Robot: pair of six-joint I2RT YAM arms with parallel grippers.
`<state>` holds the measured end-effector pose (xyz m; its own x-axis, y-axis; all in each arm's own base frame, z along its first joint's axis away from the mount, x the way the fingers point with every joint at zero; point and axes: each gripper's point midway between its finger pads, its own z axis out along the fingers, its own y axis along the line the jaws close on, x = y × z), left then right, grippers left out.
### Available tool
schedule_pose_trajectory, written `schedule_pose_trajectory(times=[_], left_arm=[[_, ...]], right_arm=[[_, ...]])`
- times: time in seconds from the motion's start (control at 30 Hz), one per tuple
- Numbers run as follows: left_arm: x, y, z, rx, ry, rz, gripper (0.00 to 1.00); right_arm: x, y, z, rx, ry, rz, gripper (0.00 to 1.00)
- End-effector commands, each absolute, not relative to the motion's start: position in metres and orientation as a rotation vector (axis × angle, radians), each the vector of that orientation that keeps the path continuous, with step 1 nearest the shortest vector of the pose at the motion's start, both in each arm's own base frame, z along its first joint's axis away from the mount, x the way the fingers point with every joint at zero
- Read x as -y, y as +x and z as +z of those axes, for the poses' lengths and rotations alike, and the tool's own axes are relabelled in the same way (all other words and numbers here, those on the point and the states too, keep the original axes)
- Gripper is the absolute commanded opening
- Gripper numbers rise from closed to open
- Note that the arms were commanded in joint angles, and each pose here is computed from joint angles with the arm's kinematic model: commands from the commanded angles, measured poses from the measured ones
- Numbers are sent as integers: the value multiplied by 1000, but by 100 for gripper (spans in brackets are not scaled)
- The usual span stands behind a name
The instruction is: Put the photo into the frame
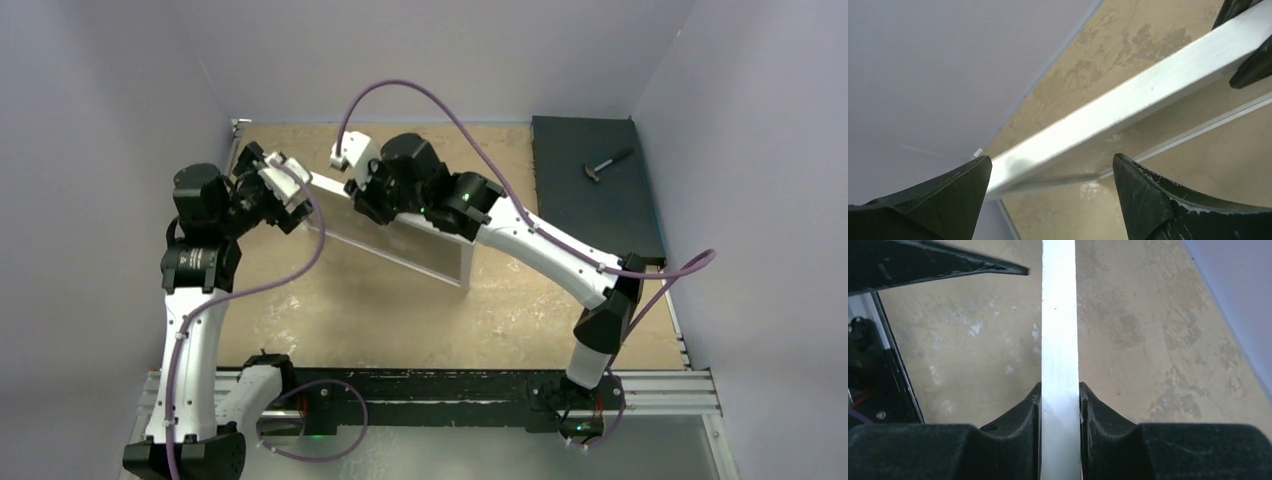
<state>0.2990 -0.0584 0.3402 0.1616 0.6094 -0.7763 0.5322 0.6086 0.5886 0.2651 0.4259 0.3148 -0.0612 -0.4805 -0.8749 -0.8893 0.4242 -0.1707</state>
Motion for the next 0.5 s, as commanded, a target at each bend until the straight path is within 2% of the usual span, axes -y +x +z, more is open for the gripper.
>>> schedule_pose_trajectory(times=[0.0, 0.17, 0.37, 0.47], left_arm=[[41, 312, 335, -1767, 660, -46, 91], [26, 327, 332, -1975, 505, -75, 93], [44, 329, 363, -1891, 422, -226, 96], [42, 337, 354, -1963, 352, -250, 96]], right_arm=[[-412, 310, 348, -1755, -972, 731, 14], [-377, 353, 333, -1807, -850, 760, 13], [-345, 382, 305, -1896, -764, 789, 11], [-320, 399, 291, -1950, -658, 805, 11]])
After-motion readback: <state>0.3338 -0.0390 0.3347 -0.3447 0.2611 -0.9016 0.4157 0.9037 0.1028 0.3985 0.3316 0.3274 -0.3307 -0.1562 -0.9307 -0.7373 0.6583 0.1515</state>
